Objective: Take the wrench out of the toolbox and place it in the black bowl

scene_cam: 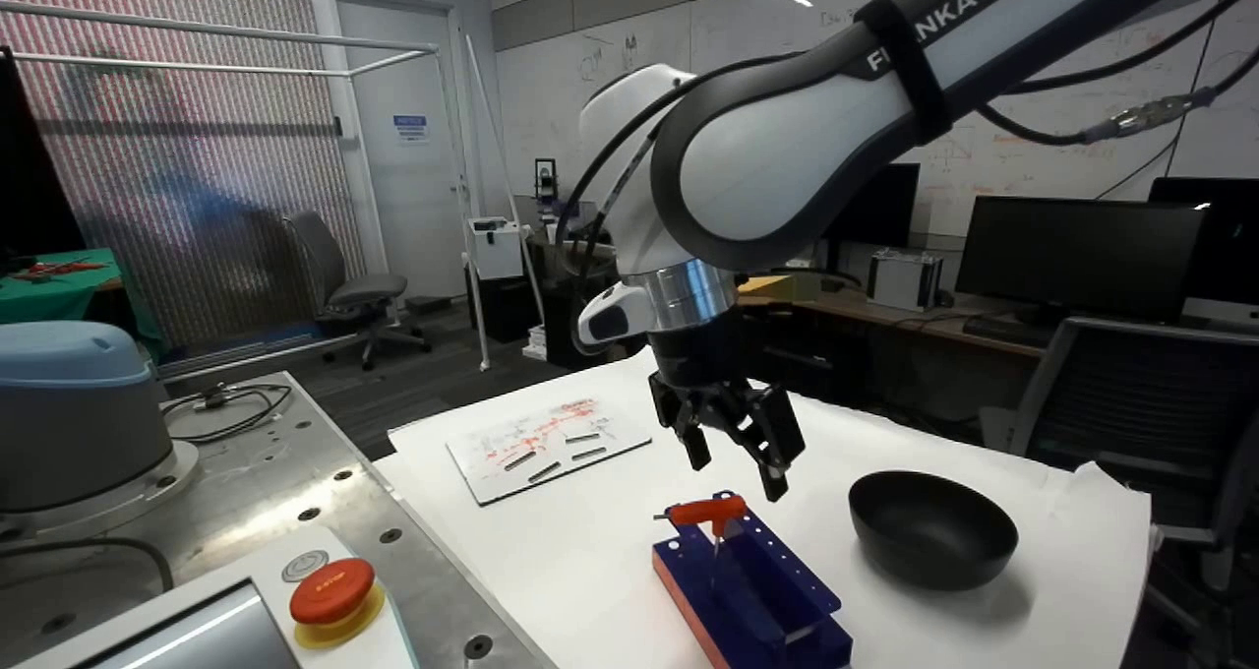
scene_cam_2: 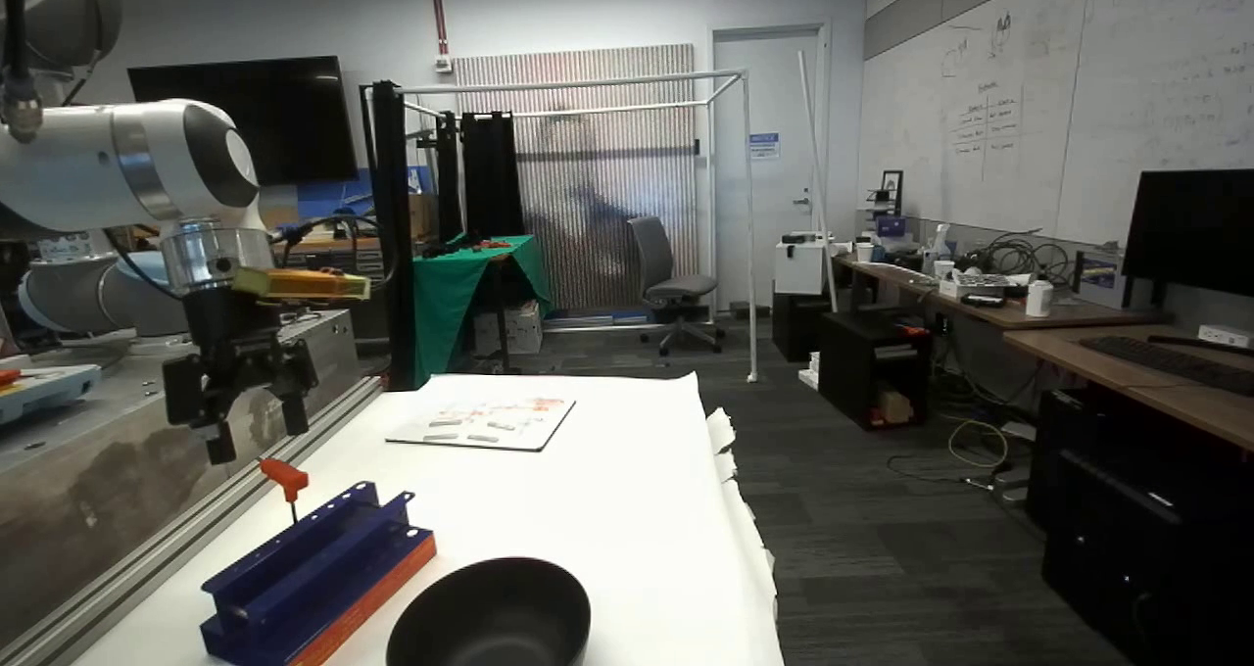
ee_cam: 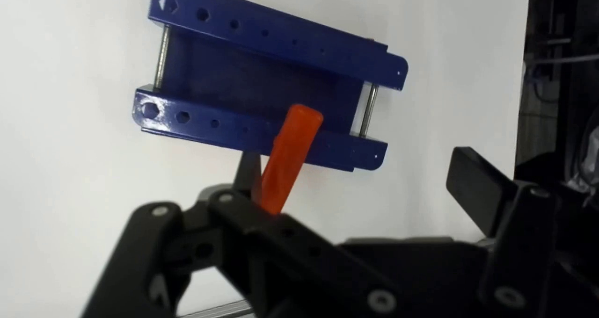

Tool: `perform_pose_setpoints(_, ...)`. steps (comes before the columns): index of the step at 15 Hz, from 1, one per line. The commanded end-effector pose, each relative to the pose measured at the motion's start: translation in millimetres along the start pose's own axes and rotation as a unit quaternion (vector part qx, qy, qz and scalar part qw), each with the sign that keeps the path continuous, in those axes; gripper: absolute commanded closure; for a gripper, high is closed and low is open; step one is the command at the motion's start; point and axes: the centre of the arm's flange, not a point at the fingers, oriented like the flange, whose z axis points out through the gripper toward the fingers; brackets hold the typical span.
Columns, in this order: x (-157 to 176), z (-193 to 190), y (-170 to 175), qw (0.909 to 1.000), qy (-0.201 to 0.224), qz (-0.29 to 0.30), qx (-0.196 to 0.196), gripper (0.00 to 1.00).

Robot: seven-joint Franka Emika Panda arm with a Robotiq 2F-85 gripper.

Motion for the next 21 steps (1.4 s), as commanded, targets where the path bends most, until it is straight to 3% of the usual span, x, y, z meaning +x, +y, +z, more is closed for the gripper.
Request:
perform_pose_setpoints(1, 9, 11, -2, 0.9948, 0.033, 0.095, 0.012, 0.0)
perform_pose_setpoints(6, 9, 29, 10, 0.9749, 0.057, 0.215, 0.011, 0.0)
perform_pose_setpoints(8, 9, 36, 14, 0.9679, 0.058, 0.244, 0.005, 0.26)
perform_pose_setpoints(16, 1, 44, 24, 0.9526, 0.062, 0.298, 0.01, 0.86)
perform_pose_setpoints(18, -1, 43, 24, 0.9517, 0.06, 0.301, 0.012, 0.89)
perform_pose_setpoints(21, 0, 36, 22, 0.9497, 0.056, 0.308, 0.009, 0.85)
